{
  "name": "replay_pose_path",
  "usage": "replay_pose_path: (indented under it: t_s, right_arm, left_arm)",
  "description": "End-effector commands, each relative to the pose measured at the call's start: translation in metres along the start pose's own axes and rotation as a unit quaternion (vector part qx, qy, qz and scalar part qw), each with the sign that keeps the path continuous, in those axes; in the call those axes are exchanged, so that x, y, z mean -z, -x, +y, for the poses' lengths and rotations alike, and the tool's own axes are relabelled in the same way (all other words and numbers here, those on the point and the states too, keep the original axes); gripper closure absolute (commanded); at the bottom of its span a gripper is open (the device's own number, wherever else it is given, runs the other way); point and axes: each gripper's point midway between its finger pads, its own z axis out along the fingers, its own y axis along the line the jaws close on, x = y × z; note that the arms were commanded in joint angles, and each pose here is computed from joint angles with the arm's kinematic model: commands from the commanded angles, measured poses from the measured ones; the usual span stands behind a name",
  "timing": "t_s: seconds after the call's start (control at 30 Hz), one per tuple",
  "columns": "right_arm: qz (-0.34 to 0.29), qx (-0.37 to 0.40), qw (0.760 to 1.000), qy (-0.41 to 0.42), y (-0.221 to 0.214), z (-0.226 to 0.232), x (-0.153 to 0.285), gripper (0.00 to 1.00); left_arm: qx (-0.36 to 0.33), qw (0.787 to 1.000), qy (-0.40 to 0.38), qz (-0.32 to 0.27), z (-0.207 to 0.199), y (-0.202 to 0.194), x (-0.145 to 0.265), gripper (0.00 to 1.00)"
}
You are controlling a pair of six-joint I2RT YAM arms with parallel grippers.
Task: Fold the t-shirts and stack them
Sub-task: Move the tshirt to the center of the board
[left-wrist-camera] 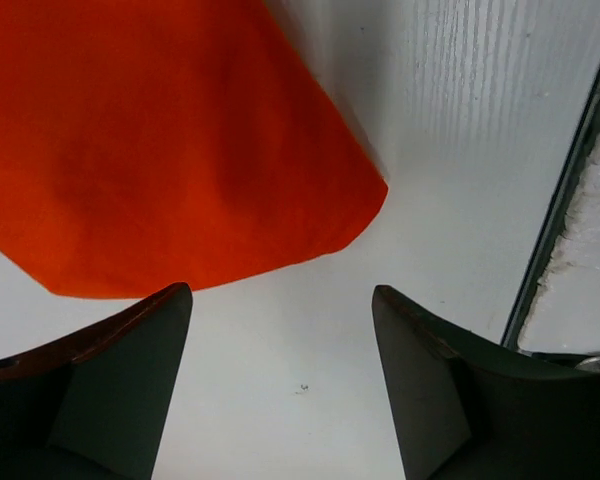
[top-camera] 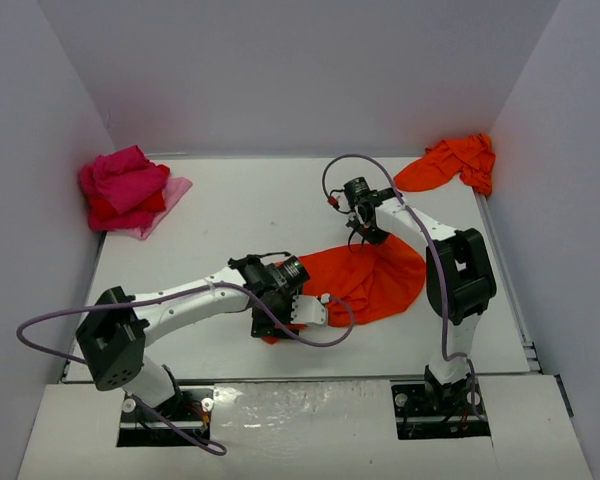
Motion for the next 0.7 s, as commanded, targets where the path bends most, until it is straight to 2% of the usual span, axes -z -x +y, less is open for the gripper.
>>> replay_pose_path:
  t_s: [0.0, 0.1, 0.43, 0.53, 0.63, 0.67]
  right_arm:
    - [-0.005, -0.026, 0.999, -0.032, 0.006, -0.019, 0.011, 1.00]
    - [-0.009, -0.025, 0.999, -0.021, 0.004, -0.015, 0.012, 1.00]
    - [-0.003, -0.017, 1.000, -0.012, -0.001, -0.010, 0.008, 1.00]
    - [-0.009, -0.019, 1.000, -0.012, 0.001, -0.012, 0.011, 0.95]
    - [-0.018, -0.024, 0.999, -0.014, 0.003, -0.016, 0.016, 0.88]
    - [-0.022, -0.025, 0.999, -0.015, 0.004, -0.018, 0.019, 0.83]
  left_arm:
    - [-0.054, 0.997, 0.045, 0.028, 0.010, 0.013, -0.021, 0.30]
    - [-0.060, 0.996, 0.058, 0.037, 0.019, 0.015, -0.034, 0.30]
    - [-0.063, 0.996, 0.010, 0.057, 0.006, 0.010, -0.066, 0.30]
    - [-0.058, 0.997, 0.011, 0.055, 0.006, 0.009, -0.069, 0.30]
    - [-0.055, 0.997, 0.012, 0.049, 0.007, 0.010, -0.071, 0.46]
    - [-0.051, 0.998, 0.012, 0.047, 0.008, 0.011, -0.070, 0.59]
